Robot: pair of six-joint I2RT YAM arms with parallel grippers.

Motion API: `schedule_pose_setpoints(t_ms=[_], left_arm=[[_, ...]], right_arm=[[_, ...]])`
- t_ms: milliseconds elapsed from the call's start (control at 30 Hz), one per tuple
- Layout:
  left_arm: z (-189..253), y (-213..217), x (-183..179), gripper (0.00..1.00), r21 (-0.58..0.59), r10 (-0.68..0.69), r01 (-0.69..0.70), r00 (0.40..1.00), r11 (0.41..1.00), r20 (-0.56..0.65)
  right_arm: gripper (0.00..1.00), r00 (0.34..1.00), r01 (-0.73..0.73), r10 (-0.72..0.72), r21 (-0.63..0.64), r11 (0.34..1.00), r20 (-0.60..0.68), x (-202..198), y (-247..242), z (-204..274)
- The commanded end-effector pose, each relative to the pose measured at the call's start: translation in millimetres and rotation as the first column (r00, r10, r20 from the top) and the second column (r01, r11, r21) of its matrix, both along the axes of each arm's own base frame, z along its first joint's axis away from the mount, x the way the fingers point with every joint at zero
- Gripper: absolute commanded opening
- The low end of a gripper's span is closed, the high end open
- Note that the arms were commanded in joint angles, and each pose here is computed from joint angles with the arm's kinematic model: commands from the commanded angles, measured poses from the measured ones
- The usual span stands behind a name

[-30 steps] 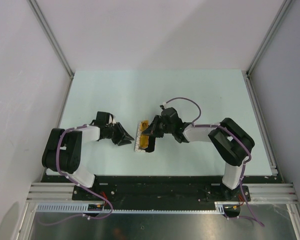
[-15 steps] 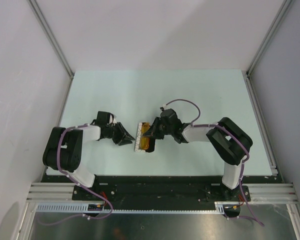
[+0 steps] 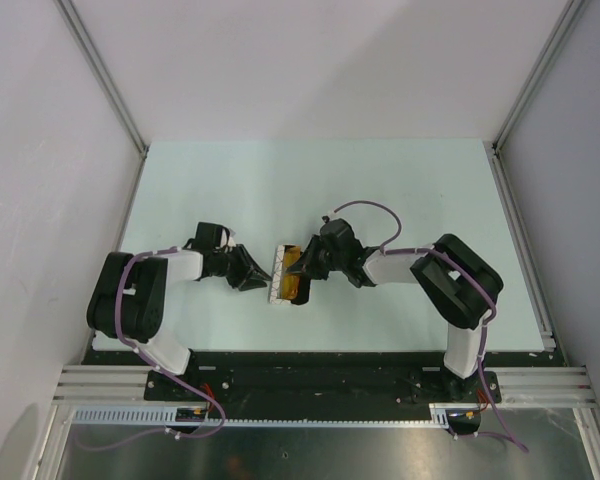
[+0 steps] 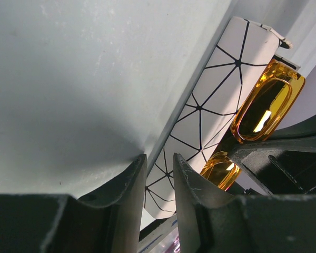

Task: Organize the sunglasses
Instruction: Place the sunglasses in the sunglasses case.

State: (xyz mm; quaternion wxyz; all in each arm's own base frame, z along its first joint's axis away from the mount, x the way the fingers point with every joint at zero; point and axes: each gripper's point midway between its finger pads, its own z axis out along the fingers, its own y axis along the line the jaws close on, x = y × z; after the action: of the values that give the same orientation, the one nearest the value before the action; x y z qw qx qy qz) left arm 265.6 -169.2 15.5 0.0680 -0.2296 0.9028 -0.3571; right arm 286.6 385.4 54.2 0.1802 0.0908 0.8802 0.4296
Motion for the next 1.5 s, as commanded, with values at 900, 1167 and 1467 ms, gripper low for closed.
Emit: schedule_pose_setpoints(t_ms=[900,1167,1467], left_arm=[[-27,9,-18,0.34,0.107,-0.001,0.009,0.997,0.994,-0.075],[-28,10,-19,0.34,0.107,-0.001,0.010,0.997,0.994,-0.079],[-29,10,-19,0.34,0.108,-0.001,0.010,0.997,0.994,-0.080]], right_arm=[[0.00,1.000,0.021,-0.021,-0.066,0.998,0.001,10,15,-22],[0.12,1.000,0.010,-0.008,-0.077,0.997,0.025,11,16,-12],[0.29,0.998,0.034,-0.028,-0.122,0.992,0.050,14,9,2]])
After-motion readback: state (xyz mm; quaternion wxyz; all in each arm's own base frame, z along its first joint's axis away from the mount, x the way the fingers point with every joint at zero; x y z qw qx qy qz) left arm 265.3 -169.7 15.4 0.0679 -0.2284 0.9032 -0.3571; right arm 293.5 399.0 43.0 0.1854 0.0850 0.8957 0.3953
